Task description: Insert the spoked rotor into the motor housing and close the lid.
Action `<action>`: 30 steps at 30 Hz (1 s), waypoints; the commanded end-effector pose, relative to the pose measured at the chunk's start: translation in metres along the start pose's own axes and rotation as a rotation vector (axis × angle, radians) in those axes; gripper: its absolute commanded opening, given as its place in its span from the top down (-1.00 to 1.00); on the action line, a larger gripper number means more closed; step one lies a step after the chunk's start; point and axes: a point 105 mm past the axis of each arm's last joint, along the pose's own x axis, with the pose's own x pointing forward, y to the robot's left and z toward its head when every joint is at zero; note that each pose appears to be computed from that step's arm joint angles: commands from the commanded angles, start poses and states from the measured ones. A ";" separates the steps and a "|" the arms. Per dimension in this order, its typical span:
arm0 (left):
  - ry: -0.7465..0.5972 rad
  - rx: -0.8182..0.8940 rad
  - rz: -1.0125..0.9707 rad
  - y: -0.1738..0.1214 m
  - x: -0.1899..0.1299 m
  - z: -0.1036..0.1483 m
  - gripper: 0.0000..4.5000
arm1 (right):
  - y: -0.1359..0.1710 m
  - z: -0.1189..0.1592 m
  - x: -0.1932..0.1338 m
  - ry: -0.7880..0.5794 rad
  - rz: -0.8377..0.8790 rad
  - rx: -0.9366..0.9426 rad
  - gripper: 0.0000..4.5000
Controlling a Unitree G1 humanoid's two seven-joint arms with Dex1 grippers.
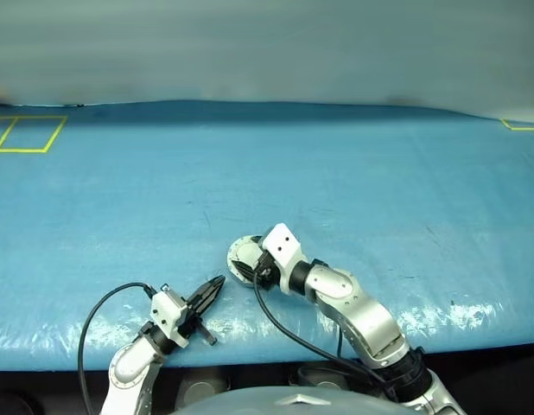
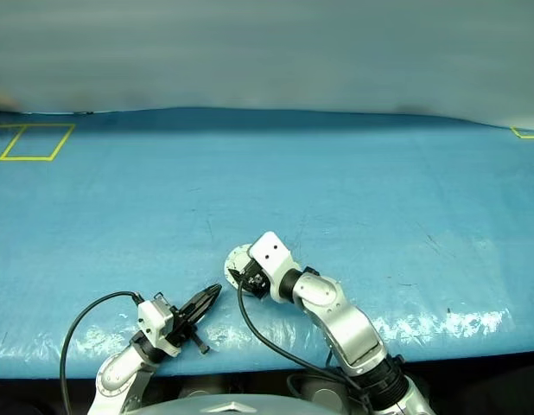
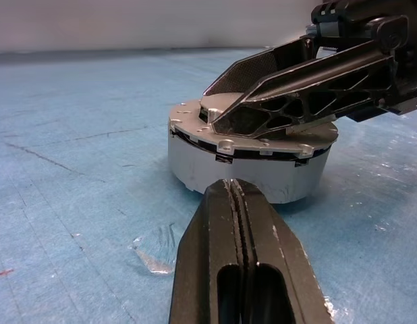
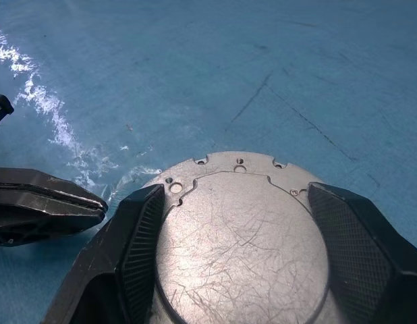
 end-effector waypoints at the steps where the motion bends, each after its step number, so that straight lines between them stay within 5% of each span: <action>1: 0.041 -0.015 0.033 0.006 -0.010 -0.010 1.00 | 0.004 -0.009 0.002 0.026 0.014 0.007 -0.36; 21: 0.045 -0.018 0.018 -0.005 -0.009 0.000 1.00 | -0.006 0.024 0.002 0.038 0.056 -0.076 -0.36; 30: 0.044 -0.025 0.014 -0.007 -0.007 0.001 1.00 | -0.010 0.016 0.001 0.063 0.080 -0.153 -0.36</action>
